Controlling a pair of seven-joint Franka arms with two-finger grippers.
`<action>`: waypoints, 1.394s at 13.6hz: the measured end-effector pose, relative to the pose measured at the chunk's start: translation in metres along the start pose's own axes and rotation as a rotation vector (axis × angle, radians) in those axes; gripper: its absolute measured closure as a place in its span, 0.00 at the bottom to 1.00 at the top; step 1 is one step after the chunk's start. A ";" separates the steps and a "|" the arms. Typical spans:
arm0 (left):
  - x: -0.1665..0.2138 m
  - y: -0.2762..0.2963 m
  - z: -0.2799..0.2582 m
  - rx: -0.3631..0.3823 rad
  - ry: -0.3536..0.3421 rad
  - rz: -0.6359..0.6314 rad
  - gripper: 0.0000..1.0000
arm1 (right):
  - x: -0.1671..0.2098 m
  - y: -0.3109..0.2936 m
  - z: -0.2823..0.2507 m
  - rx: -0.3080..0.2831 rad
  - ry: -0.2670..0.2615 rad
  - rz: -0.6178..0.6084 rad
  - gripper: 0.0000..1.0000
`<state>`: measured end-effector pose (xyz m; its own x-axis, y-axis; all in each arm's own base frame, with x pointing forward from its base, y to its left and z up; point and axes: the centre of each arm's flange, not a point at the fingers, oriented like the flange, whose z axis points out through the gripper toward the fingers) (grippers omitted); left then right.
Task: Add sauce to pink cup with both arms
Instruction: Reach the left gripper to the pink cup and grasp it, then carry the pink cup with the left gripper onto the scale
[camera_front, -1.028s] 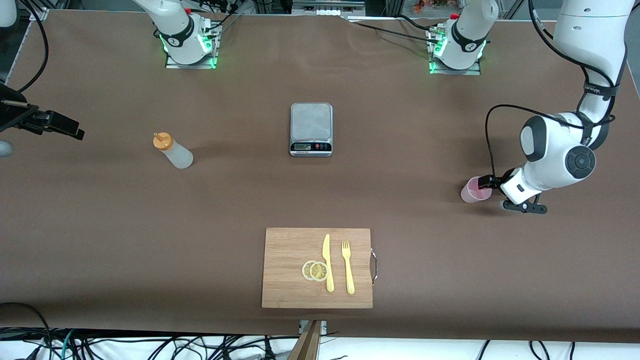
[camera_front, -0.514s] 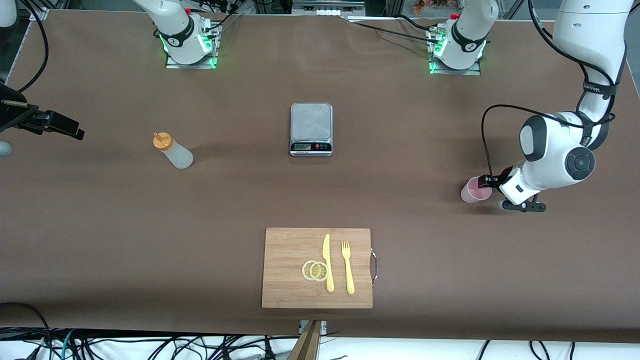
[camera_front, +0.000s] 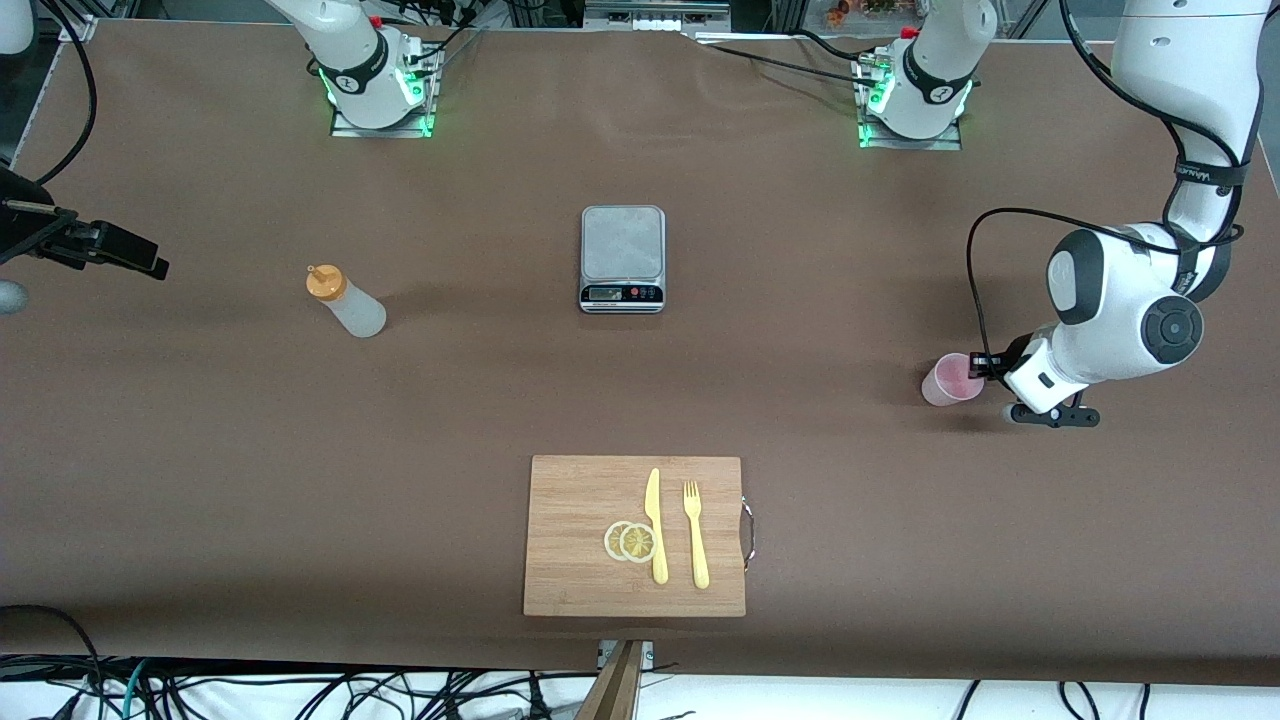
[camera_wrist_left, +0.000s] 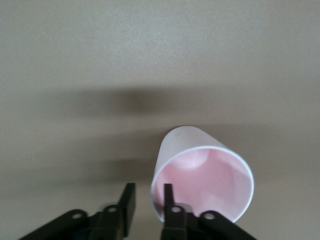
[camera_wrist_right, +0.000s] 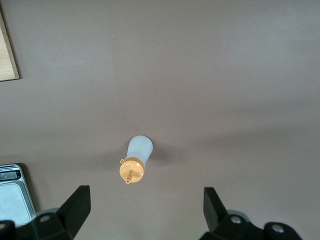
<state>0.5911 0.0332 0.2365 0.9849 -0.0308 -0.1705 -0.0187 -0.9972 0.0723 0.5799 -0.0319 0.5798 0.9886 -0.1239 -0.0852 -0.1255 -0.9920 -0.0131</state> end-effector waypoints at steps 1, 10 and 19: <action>0.000 0.000 0.000 0.000 0.001 0.001 0.91 | 0.000 0.000 0.000 0.000 0.000 0.000 0.00; 0.018 0.196 -0.075 -0.084 0.004 0.032 0.97 | 0.000 0.001 0.000 0.000 0.000 -0.027 0.00; -0.088 0.434 -0.058 -0.134 -0.081 -0.014 0.97 | 0.003 0.018 0.012 0.005 -0.039 -0.174 0.00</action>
<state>0.5067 -0.3931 0.3402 0.9677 -0.0280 -0.2507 0.0231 -0.9798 0.1986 0.5793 -0.0494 0.5679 0.9915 0.0506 -0.1199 0.0466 -0.9983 -0.0356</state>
